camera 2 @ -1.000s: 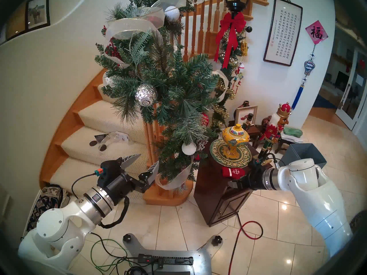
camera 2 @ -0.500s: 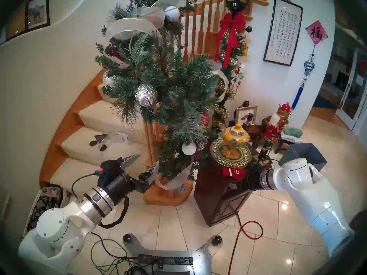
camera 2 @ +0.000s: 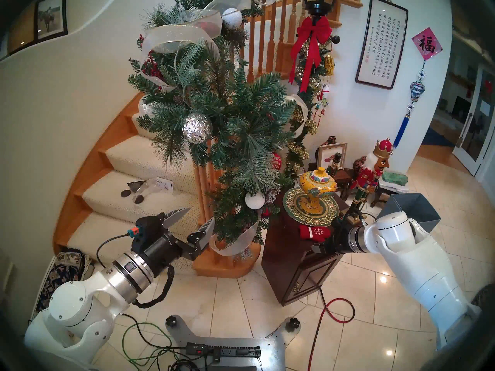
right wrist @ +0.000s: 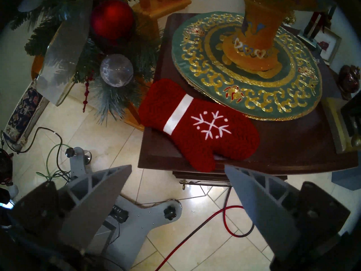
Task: Hang the ornament onto the Christmas-tree-style decoration
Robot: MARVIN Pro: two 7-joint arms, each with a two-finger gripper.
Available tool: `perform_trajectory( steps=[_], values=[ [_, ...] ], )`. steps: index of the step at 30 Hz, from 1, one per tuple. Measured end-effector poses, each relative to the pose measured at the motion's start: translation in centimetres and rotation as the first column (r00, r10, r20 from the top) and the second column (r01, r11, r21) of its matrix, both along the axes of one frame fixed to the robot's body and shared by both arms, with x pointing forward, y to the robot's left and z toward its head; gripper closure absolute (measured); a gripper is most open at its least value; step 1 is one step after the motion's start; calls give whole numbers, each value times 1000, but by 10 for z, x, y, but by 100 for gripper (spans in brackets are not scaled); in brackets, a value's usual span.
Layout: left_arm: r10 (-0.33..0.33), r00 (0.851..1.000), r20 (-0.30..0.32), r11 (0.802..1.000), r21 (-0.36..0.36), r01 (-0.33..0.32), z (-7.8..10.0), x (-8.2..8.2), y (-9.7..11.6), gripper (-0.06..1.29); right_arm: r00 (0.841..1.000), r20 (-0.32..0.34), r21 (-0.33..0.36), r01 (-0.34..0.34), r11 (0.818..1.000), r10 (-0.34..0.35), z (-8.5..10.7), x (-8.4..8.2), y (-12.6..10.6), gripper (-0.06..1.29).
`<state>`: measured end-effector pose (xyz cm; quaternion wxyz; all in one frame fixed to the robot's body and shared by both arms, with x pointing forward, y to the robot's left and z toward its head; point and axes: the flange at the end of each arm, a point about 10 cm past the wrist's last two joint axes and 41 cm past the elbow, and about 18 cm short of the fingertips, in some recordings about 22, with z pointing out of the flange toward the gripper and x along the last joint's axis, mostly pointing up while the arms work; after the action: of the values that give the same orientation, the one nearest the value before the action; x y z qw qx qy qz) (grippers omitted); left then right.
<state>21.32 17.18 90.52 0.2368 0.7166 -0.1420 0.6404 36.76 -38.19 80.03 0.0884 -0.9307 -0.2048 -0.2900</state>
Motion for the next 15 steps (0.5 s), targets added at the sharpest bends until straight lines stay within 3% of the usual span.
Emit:
perform_trajectory(
  steps=[15],
  values=[
    [0,1000,0,1000,0,0,0,0,0,0,1000,17,-13,14,1000,-14,2,11,-13,-1]
  ],
)
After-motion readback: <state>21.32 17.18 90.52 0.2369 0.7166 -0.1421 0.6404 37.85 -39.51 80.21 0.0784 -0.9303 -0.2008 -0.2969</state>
